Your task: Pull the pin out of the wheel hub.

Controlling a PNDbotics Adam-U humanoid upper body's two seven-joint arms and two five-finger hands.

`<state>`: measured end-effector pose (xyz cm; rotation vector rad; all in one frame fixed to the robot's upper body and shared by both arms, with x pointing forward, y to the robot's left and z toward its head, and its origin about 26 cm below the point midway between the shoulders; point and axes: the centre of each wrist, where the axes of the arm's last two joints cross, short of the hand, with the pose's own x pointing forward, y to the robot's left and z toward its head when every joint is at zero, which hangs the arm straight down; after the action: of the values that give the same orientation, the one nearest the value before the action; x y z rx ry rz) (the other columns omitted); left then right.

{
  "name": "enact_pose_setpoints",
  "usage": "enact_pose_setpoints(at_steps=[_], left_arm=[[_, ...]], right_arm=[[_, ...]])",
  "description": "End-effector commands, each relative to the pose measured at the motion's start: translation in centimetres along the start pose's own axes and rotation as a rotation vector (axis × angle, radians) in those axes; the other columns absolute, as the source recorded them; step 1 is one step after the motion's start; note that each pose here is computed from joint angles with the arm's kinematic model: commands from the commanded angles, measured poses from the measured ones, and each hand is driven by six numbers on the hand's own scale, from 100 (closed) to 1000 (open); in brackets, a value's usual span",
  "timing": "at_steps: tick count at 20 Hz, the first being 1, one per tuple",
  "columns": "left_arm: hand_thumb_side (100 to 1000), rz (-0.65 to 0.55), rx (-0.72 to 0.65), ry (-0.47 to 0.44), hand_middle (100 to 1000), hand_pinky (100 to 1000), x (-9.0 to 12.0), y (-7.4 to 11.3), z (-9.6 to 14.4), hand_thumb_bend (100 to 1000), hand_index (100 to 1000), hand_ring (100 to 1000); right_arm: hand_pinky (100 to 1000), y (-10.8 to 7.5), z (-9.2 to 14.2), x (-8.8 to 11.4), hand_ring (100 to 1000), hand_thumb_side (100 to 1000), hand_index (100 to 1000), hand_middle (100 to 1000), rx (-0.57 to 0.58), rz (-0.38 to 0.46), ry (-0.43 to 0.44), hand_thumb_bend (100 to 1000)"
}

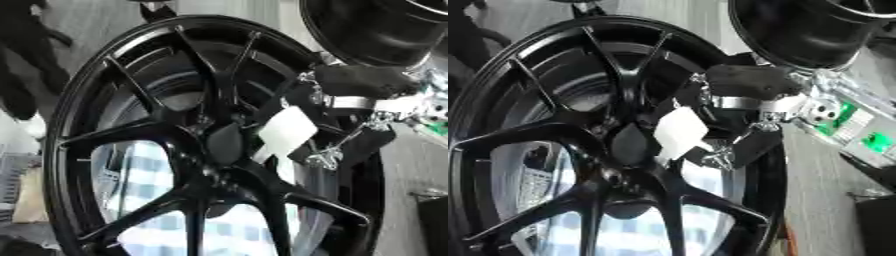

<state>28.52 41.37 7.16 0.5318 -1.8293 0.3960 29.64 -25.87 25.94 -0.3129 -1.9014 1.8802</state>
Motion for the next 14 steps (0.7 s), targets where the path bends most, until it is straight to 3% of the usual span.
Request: enact_pose_setpoints(at_steps=[1,11,14], left_arm=[[902,-0.015,-0.004,-0.016,619,902,0.5,0.3,-0.3,100,803,715],[913,-0.015,0.008,0.011,617,904,0.0,0.7,-0.3,100,802,717],[914,-0.014,0.009,0.017,616,905,0.0,0.9,-0.3,100,802,717]], right_arm=[[761,-1.1,0.5,0.1,543,148,511,303,-0.024,-0.023,0.022,100],[742,-3.3,1.1,0.2,436,201,362,182,-0.013,-0.056,-0.011,100],[742,-4.3,1.3,0.4,437,209,364,183,0.012,-0.045,-0.033,100]])
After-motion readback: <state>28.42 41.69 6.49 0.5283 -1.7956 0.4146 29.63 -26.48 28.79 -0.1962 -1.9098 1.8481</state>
